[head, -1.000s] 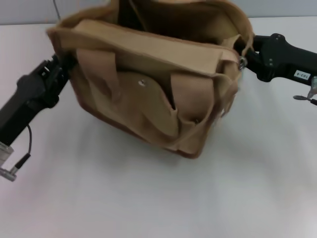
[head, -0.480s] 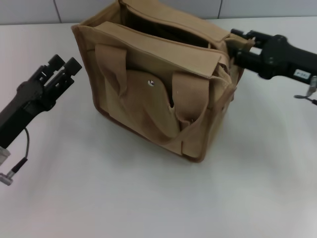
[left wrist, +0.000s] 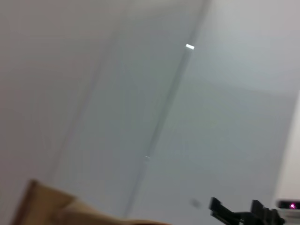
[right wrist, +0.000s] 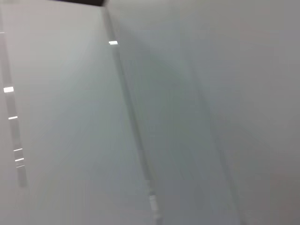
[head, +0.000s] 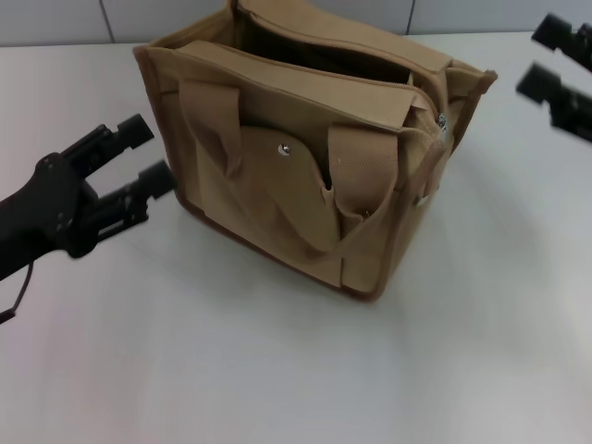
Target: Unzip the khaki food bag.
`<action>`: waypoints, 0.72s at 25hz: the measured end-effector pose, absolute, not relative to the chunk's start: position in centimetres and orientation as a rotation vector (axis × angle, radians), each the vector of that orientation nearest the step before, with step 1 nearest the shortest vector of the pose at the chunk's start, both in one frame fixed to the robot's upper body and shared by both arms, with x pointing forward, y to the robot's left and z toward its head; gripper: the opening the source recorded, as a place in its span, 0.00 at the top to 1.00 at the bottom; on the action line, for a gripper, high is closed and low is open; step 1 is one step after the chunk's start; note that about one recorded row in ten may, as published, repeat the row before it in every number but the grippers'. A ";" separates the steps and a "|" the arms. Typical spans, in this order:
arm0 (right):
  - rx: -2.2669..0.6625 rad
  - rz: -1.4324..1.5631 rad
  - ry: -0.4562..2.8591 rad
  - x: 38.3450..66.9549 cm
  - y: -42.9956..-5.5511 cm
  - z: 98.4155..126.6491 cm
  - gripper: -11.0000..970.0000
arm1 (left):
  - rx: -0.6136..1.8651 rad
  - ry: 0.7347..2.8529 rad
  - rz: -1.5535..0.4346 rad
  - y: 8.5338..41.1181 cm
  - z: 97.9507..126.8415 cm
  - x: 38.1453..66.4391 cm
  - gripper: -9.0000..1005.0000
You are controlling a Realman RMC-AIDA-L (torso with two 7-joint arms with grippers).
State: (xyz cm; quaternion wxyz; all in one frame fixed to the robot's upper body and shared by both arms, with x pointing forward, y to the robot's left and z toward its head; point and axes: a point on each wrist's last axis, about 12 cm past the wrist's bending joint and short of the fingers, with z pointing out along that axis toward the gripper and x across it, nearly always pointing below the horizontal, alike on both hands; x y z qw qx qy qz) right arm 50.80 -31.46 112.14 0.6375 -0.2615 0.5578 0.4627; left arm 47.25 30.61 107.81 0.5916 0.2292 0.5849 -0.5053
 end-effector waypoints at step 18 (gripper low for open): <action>-1.092 1.373 1.317 47.8 -26.5 110.1 0.12 | 0.898 1.429 -1.247 32.9 109.3 45.9 0.16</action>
